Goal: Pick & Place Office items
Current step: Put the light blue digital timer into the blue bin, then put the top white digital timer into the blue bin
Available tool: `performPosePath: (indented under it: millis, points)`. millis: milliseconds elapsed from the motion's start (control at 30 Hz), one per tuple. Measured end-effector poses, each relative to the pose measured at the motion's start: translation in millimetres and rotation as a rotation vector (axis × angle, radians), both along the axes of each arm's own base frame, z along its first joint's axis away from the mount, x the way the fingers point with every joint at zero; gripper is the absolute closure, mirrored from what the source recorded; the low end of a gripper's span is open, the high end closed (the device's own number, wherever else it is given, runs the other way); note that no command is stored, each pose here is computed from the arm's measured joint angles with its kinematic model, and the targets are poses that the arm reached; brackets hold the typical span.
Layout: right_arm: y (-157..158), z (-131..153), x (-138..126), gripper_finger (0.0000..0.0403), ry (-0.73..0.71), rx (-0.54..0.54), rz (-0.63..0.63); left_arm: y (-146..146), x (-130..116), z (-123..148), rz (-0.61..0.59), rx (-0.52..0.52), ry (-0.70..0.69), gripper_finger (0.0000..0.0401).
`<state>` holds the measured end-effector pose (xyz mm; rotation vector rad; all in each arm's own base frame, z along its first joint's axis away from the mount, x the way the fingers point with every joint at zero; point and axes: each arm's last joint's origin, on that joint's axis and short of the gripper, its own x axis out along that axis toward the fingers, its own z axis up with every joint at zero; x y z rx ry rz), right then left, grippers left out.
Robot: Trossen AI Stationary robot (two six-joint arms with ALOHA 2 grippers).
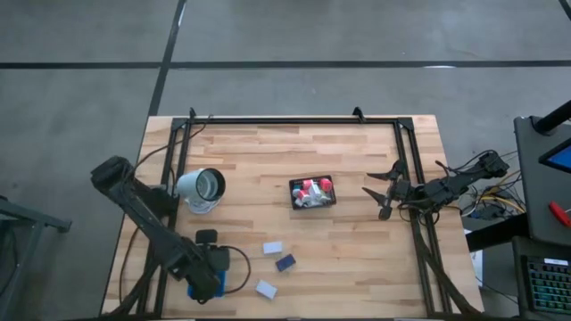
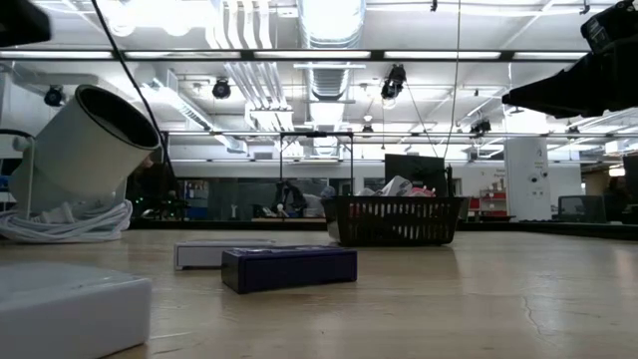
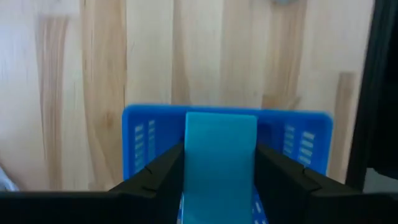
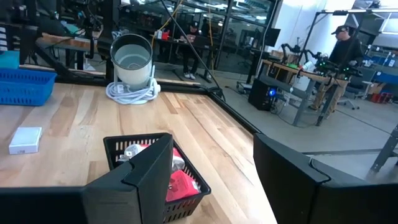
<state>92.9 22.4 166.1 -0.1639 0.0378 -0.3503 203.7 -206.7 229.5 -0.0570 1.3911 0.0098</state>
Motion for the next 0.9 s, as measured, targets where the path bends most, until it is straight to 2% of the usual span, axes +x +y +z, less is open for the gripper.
performPosePath:
  millis: [400, 900]
  points:
    - [0, 0, 0, 0.0186, 0.001, -0.002, 0.0, -7, -25, -24, 0.053, 0.01, 0.018, 0.0221]
    - [0, 0, 0, 0.0186, 0.001, -0.002, 0.0, -7, -27, -45, 0.031, -0.04, -0.022, 0.0202]
